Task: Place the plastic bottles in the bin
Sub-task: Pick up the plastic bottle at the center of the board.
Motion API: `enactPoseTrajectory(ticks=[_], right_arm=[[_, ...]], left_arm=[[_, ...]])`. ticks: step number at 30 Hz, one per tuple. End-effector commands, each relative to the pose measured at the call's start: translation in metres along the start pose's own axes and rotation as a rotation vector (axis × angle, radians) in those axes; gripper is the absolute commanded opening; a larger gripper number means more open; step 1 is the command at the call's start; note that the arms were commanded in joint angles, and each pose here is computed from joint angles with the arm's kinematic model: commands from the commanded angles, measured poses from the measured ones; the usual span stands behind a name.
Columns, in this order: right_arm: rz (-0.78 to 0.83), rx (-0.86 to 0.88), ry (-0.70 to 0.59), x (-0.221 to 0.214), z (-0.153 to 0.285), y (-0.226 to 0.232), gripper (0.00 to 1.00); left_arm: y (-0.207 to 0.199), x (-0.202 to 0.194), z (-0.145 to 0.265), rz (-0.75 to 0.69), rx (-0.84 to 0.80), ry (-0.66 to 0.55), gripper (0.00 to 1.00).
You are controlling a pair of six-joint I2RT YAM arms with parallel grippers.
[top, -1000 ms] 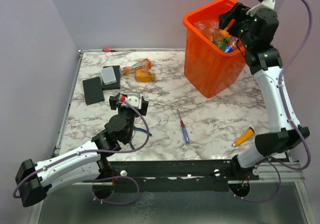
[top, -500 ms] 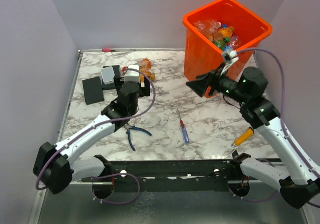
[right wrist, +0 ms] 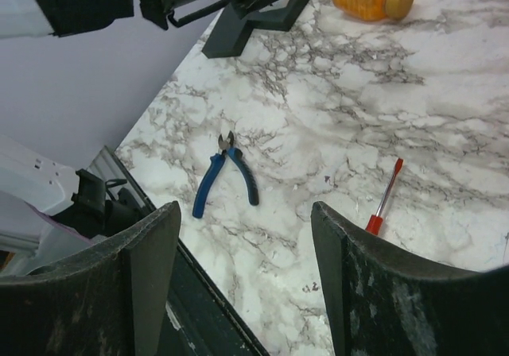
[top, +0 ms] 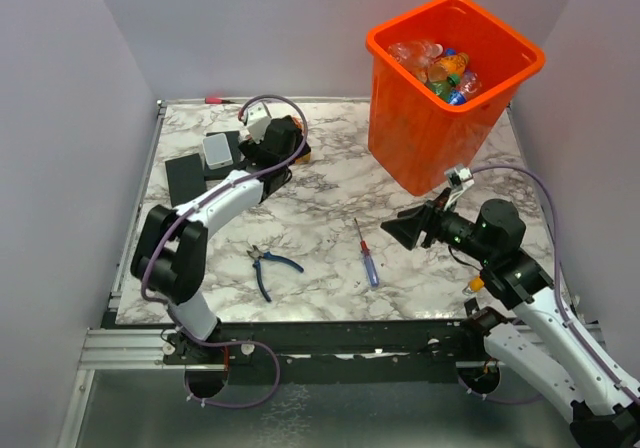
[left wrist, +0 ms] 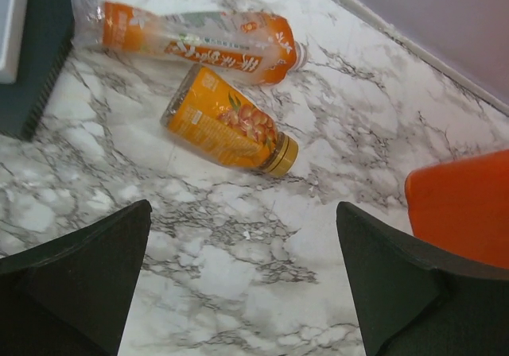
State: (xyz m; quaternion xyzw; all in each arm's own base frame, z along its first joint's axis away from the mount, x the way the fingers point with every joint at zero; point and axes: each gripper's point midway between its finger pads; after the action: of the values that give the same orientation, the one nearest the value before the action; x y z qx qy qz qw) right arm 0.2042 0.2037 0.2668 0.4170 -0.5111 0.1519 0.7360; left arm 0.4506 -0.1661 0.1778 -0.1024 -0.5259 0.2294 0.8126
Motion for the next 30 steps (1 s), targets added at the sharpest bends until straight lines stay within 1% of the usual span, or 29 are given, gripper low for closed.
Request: enactPoseTrajectory(ticks=[1,3,5,8,11,14,20,26,28,30], right_arm=[[-0.035,0.016,0.003,-0.013,0.005,0.001,0.70],[-0.037,0.013,0.011,-0.017,0.006,0.000,0.70],[-0.036,0.011,0.016,-0.019,0.007,-0.001,0.70],[-0.029,0.004,0.017,-0.021,0.009,-0.002,0.69],[-0.019,-0.005,0.027,-0.024,0.010,-0.004,0.69],[-0.012,-0.020,0.034,-0.026,0.011,-0.008,0.69],[-0.003,-0.035,0.041,-0.029,0.006,-0.013,0.69],[0.005,-0.031,0.053,-0.026,0.001,-0.014,0.69],[0.005,-0.033,0.057,-0.026,-0.001,-0.015,0.69],[0.006,-0.038,0.056,-0.026,-0.001,-0.016,0.69]], left_arm=[[0.003,-0.024,-0.032,0.277,0.134,0.052,0.99],[0.006,-0.040,-0.048,0.341,0.186,0.106,0.99],[0.009,-0.053,-0.058,0.391,0.238,0.134,0.99],[0.015,-0.056,-0.065,0.473,0.286,0.100,0.99],[0.026,-0.049,-0.074,0.530,0.328,0.039,0.99],[0.038,-0.046,-0.085,0.586,0.366,0.015,0.99],[0.053,-0.055,-0.113,0.619,0.420,0.029,0.99],[0.044,-0.061,-0.134,0.613,0.407,0.051,0.99],[0.045,-0.068,-0.137,0.614,0.412,0.064,0.98],[0.050,-0.074,-0.137,0.611,0.425,0.072,0.94]])
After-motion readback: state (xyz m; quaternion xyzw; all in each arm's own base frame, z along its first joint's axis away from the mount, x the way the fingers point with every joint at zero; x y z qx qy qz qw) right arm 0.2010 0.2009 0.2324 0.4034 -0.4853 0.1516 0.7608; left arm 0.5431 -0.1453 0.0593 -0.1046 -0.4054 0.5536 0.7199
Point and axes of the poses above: each gripper's point midway between its finger pads, its own z axis back along the fingers, its own y axis along the line the jaws close on, x = y × z, and after that the axes turned 2 degrees about z, right-handed
